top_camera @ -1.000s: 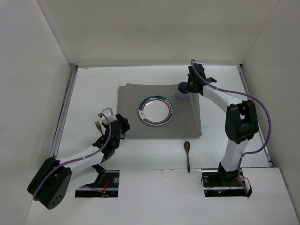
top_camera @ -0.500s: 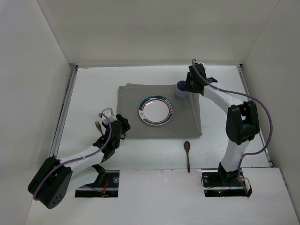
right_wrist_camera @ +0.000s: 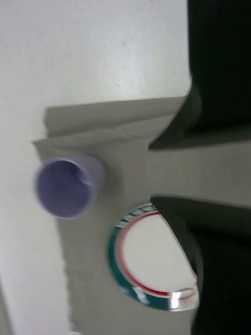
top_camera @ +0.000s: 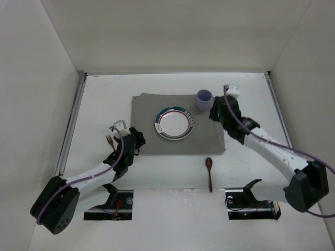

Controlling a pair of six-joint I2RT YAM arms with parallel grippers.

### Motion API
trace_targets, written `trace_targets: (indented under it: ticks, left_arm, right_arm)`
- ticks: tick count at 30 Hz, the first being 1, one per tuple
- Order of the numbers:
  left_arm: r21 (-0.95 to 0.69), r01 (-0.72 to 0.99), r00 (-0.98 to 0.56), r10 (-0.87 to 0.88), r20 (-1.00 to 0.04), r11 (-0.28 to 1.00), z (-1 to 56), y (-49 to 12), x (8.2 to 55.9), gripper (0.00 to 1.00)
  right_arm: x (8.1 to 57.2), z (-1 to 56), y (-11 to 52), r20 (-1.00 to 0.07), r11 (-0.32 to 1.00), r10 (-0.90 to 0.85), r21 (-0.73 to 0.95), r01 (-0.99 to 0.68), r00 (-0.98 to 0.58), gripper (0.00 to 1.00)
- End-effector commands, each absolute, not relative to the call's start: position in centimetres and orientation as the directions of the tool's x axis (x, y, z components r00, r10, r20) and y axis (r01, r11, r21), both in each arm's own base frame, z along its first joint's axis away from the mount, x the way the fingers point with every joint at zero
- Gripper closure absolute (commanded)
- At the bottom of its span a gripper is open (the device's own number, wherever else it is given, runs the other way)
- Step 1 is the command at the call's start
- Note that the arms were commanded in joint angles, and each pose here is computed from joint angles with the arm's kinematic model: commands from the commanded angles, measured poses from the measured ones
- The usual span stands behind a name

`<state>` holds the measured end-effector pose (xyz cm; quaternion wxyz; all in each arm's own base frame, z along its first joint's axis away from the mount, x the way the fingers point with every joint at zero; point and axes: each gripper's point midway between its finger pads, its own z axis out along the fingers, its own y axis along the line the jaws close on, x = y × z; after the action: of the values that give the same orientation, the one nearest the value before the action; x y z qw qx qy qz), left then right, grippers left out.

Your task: Set the dinner table for one person

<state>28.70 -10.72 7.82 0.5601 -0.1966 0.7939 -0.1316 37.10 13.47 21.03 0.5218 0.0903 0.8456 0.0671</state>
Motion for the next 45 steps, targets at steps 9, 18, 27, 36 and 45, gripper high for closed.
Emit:
trace_targets:
  ticks: [9,18,27,36,45]
  left_arm:
    - [-0.494,-0.122,-0.249,-0.508,-0.824,0.861,10.1,-11.9,29.5,0.5]
    - [-0.508,-0.124,-0.23,-0.522,-0.821,0.853,10.6,-11.3,29.4,0.5]
    - [-0.508,-0.125,-0.234,-0.523,-0.82,0.852,10.5,-11.3,29.4,0.5]
    - [-0.504,-0.13,-0.243,-0.52,-0.819,0.854,10.1,-11.4,29.5,0.5]
    - [-0.505,-0.128,-0.24,-0.521,-0.819,0.853,10.3,-11.3,29.3,0.5]
  right_arm:
    - [16.4,5.8,14.6,-0.573,0.972,0.235,0.138,0.19,-0.785,0.64]
    - [14.0,4.2,15.6,-0.494,0.981,0.192,0.107,0.16,-0.848,0.59]
    - [12.4,3.1,17.2,-0.416,0.99,0.138,0.074,0.118,-0.899,0.65]
    - [13.5,2.9,17.6,-0.453,0.995,0.098,0.037,0.091,-0.886,0.94]
    - [21.8,10.6,17.3,-0.646,0.996,0.09,0.075,0.054,-0.758,0.94]
